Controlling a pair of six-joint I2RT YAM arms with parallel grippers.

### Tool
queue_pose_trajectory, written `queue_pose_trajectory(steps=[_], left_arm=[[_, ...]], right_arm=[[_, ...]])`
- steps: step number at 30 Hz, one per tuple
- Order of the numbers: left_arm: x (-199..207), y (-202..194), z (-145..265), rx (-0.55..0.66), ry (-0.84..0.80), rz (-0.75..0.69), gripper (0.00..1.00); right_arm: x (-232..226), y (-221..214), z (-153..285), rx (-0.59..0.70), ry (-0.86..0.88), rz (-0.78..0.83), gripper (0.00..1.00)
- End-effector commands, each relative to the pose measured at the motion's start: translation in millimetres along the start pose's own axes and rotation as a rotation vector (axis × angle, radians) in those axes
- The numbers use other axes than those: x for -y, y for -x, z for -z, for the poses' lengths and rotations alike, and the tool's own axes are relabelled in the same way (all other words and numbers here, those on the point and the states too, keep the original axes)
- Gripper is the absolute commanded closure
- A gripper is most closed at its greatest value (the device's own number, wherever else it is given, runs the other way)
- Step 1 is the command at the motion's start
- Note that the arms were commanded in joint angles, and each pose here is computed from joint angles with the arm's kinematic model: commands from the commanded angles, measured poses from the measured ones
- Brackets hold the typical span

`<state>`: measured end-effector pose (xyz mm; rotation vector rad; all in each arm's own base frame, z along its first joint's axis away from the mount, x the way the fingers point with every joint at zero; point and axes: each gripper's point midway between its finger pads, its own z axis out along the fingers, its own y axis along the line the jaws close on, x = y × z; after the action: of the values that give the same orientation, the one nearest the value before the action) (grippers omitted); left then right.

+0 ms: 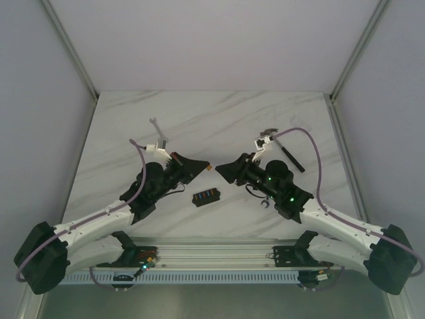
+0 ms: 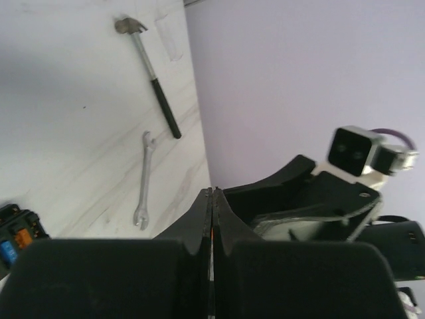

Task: Snap on the fuse box
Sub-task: Pick up the fuse from the center of the board.

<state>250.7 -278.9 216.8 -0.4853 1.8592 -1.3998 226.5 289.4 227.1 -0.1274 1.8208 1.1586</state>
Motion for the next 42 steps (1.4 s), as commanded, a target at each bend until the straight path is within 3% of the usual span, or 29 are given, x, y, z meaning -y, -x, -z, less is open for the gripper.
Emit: queue_pose_trajectory(steps=[1,9,19,42], left_arm=[[41.9,18.7,9.4,0.086,-0.172,0.057,1.00],[63.0,19.3,17.2,0.092,-0.265,0.101,1.00],[76.5,15.2,19.9,0.080,-0.321,0.124,1.00],[69.8,15.5,20.9,0.090,-0.309,0.151,1.00]], right_arm=[[-29.3,22.7,0.3,0.107,0.128,-0.144,0.55],[-52.9,27.8,-2.9,0.127,0.269,-0.210,0.57],[-55.4,27.9,-4.3,0.132,0.290,-0.225,0.64],[-66.9,32.3,2.8,0.155,0.364,-0.219,0.83]])
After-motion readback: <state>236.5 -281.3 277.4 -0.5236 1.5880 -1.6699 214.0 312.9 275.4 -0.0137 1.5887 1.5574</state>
